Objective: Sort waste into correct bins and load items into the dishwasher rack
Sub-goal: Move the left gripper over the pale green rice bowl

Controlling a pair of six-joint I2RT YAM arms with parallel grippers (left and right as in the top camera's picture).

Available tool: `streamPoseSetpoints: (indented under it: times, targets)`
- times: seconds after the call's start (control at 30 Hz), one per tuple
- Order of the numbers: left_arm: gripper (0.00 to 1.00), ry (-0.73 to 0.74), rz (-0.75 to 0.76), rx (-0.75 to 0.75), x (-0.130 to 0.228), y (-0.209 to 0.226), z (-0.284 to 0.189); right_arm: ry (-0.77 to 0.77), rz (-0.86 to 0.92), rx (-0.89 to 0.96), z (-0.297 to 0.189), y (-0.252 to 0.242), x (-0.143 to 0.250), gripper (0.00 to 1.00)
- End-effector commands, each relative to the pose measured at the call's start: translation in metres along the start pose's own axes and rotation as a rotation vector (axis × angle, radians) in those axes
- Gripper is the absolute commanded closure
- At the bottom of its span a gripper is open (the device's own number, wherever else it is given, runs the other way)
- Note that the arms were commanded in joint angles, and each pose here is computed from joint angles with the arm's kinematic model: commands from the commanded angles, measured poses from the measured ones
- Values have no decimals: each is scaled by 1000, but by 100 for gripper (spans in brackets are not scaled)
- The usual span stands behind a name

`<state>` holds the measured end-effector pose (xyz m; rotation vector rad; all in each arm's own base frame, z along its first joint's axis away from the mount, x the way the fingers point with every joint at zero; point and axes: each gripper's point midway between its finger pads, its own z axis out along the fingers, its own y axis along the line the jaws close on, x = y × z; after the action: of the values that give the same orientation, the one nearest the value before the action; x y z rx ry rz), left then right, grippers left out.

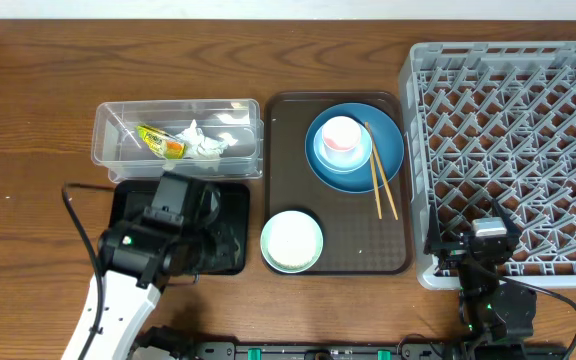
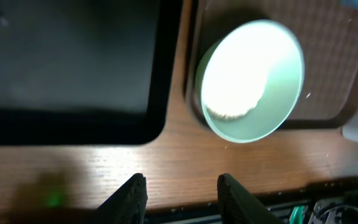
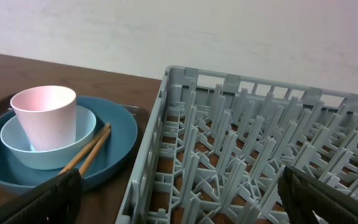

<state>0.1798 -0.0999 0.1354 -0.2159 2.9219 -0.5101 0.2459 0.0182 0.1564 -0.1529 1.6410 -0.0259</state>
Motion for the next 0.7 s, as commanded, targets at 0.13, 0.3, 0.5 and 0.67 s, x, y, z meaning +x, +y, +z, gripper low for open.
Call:
streamPoseSetpoints:
  times: [0.13, 0.3, 0.5, 0.67]
  targets:
    - [60, -151, 56, 31, -53, -35, -44, 4, -4, -6, 0, 2, 1, 1]
    - [60, -150, 75, 39, -66, -48, -47, 4, -4, -5, 0, 2, 1, 1]
    - [60, -58, 140, 23, -54, -63, -23, 4, -4, -5, 0, 2, 1, 1]
    - [60, -5, 163, -27, -44, -71, -4, 4, -4, -5, 0, 2, 1, 1]
